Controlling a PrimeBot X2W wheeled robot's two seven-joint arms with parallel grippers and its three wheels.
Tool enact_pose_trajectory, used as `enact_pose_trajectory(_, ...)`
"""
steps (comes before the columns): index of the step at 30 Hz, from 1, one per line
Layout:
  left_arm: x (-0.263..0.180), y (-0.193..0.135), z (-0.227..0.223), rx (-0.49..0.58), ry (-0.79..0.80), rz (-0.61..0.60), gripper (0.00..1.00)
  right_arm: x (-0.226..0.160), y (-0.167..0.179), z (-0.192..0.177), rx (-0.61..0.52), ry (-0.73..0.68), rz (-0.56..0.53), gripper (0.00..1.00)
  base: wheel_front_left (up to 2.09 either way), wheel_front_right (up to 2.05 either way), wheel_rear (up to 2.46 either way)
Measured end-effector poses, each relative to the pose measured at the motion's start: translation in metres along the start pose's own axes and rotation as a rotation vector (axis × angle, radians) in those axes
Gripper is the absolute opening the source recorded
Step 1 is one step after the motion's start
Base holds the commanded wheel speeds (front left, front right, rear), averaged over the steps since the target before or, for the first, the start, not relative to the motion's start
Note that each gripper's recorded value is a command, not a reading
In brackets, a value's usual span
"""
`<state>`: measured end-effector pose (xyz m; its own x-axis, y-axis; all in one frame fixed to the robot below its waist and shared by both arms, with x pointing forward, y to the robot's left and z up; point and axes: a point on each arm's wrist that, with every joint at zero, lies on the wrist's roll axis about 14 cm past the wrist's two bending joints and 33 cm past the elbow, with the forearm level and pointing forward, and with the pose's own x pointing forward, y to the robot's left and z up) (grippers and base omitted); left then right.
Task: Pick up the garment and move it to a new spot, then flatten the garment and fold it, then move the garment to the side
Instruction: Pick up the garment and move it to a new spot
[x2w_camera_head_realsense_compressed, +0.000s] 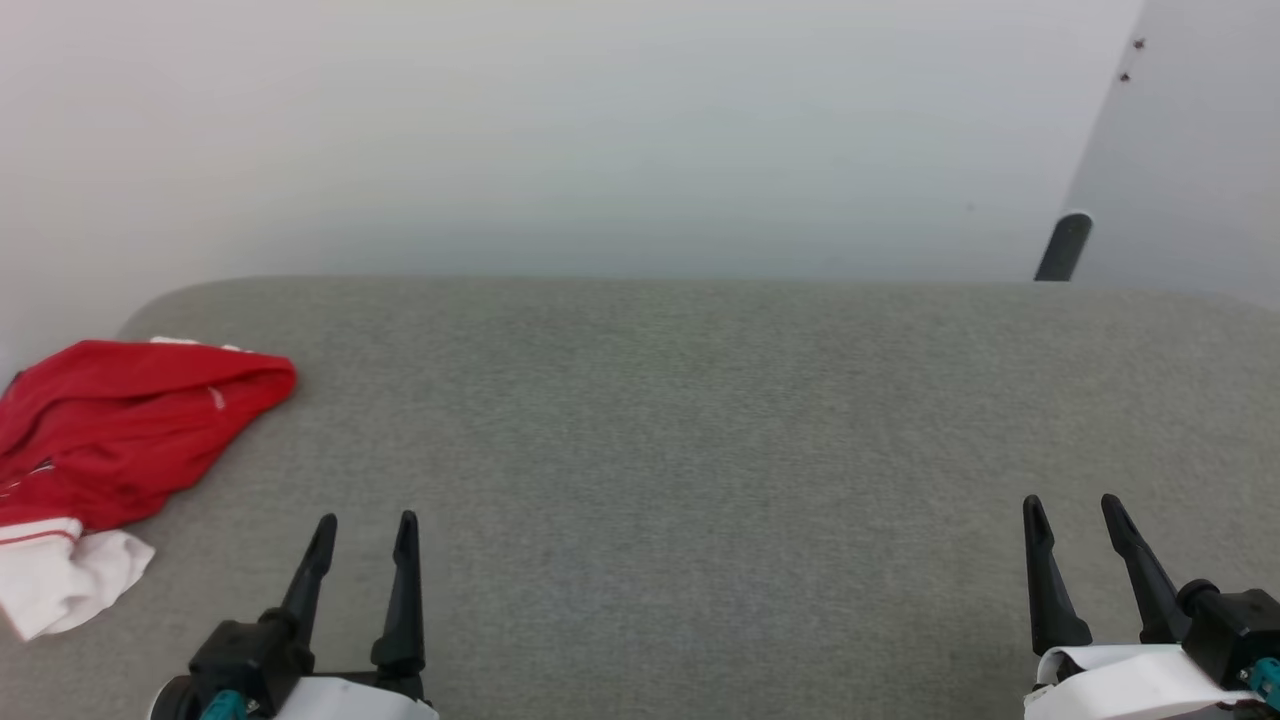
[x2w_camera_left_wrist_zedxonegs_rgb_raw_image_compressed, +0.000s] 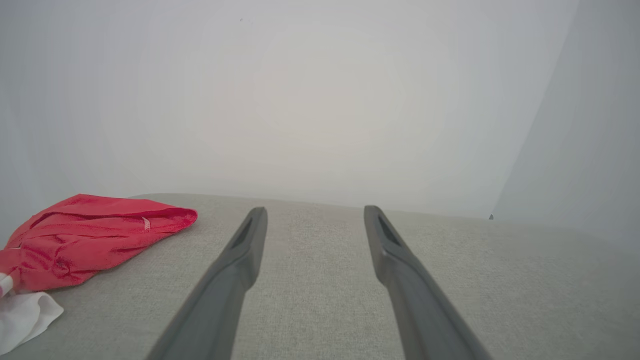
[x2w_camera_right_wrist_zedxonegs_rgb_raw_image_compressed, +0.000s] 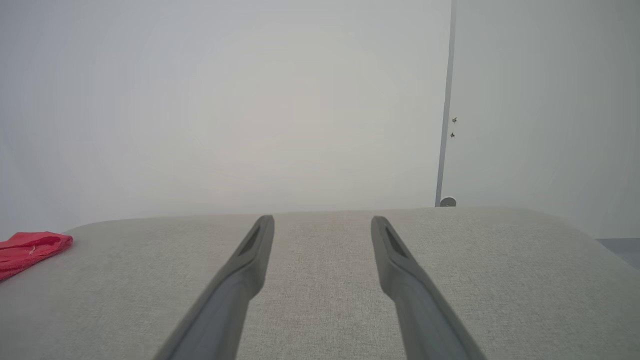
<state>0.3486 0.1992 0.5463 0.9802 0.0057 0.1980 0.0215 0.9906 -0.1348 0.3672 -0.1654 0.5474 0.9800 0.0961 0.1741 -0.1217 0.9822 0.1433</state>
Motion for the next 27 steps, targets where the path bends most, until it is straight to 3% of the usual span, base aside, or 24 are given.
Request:
enact_pose_trajectory(9,-0.025,0.046,0.01,0.018,-0.015,0.148,1.0,0.012,0.037,-0.002,0.012,0.011,0.111,1.0,0.0,0.0,0.0)
enact_pose_trajectory(19,-0.085,0.117,0.035,0.063,-0.046,0.408,1.0,0.024,0.113,-0.014,0.064,0.045,0.33,1.0,0.0,0.0,0.0)
enact_pose_trajectory(27,-0.135,0.152,0.049,0.034,-0.067,0.58,1.0,0.031,0.167,-0.017,0.08,0.055,0.48,1.0,0.0,0.0,0.0)
